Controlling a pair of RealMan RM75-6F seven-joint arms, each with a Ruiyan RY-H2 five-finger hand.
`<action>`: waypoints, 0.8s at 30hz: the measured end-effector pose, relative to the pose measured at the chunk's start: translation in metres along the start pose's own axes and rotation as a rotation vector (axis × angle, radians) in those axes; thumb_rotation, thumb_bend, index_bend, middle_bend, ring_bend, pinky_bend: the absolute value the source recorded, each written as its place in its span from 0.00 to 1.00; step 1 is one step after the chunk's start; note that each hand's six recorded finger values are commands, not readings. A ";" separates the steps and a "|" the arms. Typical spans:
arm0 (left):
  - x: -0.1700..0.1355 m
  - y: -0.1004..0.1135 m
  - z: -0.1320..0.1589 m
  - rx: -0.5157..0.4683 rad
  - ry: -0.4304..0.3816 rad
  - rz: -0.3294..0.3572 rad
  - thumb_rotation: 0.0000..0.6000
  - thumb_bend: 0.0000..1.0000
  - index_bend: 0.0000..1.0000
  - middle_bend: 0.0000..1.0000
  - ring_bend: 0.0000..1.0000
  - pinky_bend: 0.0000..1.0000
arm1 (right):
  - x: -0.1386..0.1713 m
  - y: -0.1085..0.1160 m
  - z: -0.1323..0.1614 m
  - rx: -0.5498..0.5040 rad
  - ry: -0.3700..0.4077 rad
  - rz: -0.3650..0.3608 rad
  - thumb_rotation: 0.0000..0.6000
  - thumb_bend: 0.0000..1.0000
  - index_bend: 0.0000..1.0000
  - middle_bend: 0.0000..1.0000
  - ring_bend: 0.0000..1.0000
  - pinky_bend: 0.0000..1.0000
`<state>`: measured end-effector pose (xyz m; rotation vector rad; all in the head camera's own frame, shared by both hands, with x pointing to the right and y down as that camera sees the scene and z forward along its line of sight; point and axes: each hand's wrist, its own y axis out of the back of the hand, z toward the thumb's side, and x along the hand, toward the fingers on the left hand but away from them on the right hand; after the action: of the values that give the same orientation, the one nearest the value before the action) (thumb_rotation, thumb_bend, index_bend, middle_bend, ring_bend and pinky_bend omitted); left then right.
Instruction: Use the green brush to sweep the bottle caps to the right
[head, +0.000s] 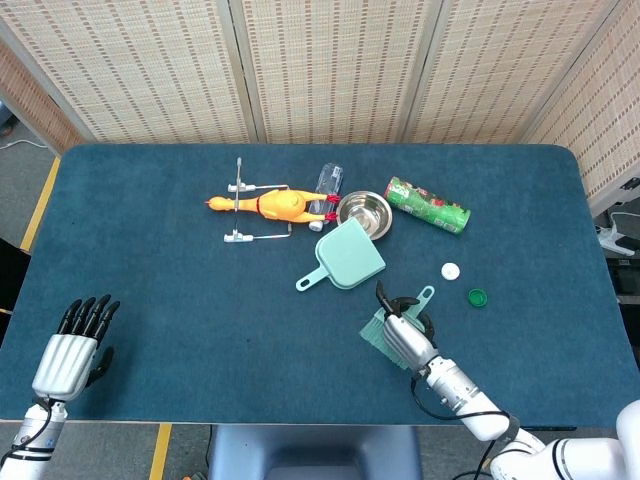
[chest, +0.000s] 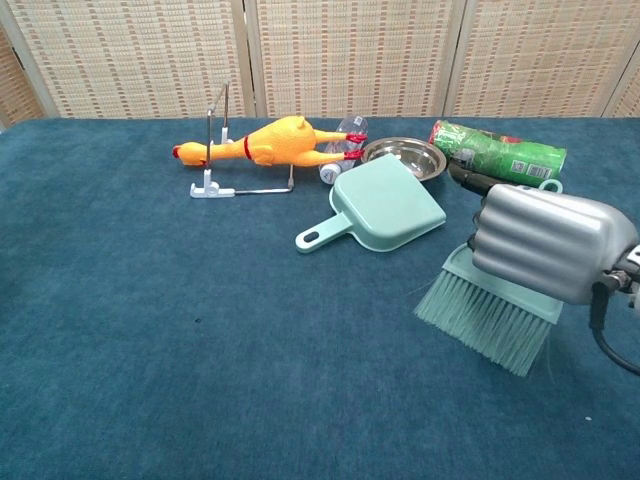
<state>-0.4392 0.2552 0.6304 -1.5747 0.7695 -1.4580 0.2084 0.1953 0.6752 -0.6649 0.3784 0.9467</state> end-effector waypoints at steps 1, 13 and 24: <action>0.000 0.000 0.000 0.001 0.000 0.000 1.00 0.48 0.00 0.00 0.00 0.07 | 0.001 -0.002 -0.001 0.011 -0.003 0.002 1.00 0.40 0.89 0.81 0.54 0.09; 0.004 -0.009 0.005 0.020 -0.006 -0.023 1.00 0.48 0.00 0.00 0.00 0.08 | 0.018 -0.057 -0.007 0.133 -0.011 0.109 1.00 0.40 0.89 0.82 0.54 0.09; 0.006 -0.019 0.010 0.039 -0.008 -0.053 1.00 0.48 0.00 0.00 0.00 0.08 | 0.025 -0.126 -0.017 0.169 -0.028 0.302 1.00 0.40 0.89 0.82 0.54 0.09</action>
<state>-0.4304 0.2608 0.6501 -1.5814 0.6956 -1.4949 0.3280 0.1476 0.6929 -0.4467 0.5378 1.1945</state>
